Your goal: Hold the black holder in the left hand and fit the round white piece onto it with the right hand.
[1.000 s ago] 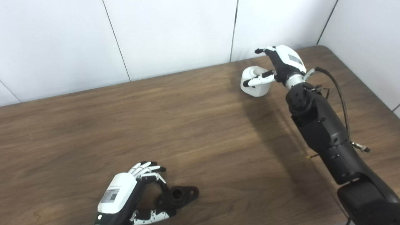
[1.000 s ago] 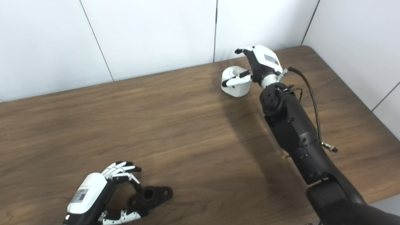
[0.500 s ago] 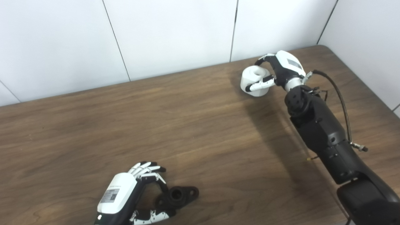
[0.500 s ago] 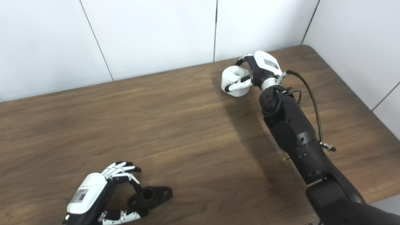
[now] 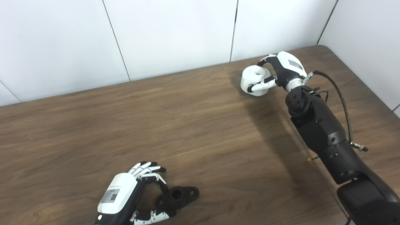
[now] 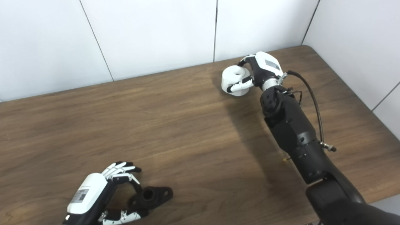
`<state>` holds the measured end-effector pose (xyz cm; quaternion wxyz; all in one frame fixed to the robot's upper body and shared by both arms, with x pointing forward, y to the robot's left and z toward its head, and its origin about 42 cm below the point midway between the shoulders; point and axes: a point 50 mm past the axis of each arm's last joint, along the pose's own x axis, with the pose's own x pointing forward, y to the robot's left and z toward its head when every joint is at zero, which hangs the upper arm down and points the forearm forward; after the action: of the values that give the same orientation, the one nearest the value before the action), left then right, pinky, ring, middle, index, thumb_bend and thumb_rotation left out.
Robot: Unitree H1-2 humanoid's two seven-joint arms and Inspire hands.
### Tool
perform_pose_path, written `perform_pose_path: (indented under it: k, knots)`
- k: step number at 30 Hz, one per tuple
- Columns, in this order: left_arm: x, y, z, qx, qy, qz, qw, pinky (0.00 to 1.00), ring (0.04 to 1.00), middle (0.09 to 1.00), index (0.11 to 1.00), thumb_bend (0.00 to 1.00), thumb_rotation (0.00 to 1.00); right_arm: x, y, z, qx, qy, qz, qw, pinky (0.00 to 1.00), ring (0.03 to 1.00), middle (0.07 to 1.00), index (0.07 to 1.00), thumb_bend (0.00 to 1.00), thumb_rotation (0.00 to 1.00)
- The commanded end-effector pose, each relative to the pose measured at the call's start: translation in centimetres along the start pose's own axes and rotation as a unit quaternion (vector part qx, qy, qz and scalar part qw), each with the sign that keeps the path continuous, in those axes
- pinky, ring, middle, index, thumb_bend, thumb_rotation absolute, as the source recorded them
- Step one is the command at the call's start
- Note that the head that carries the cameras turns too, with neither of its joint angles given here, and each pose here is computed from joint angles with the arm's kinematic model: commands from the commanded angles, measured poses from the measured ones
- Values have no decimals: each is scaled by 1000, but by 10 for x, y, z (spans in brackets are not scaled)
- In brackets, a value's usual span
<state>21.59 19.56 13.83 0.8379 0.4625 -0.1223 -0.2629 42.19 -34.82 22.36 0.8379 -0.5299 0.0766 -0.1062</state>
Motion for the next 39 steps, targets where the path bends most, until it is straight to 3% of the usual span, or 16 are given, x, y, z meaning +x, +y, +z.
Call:
perform_pose_path:
  k: [1, 14, 15, 16, 23, 35, 39]
  knots:
    - [-6, -6, -6, 0, 28, -31, 999, 909, 878, 795, 486, 520, 45, 5, -29, 6, -3, -23, -54, 998, 811, 938, 883, 673, 754, 299]
    - [-7, -8, -7, -2, 23, -29, 999, 903, 871, 790, 486, 520, 45, 4, -26, 0, 25, -40, -95, 994, 784, 882, 821, 586, 757, 228]
    - [-7, -8, -7, -2, 23, -29, 999, 901, 871, 790, 486, 520, 46, 4, -26, 0, 28, -42, -99, 994, 787, 882, 818, 530, 618, 182]
    - [-7, -7, -7, -3, 24, -29, 999, 901, 871, 790, 486, 520, 46, 3, -25, 0, 31, -45, -103, 993, 785, 879, 813, 511, 571, 165]
    - [-6, -7, -6, -2, 23, -28, 999, 907, 871, 793, 486, 520, 45, 4, -23, -3, 21, -66, -123, 990, 766, 850, 764, 484, 524, 139]
    - [-3, -8, -5, 0, 18, -23, 1000, 906, 872, 791, 486, 520, 46, -1, -28, -2, 16, -82, -115, 990, 766, 857, 774, 483, 526, 135]
    - [-2, -9, -3, 0, 18, -23, 1000, 906, 874, 792, 486, 521, 46, -15, -41, 9, 8, -101, -89, 991, 761, 852, 765, 483, 526, 136]
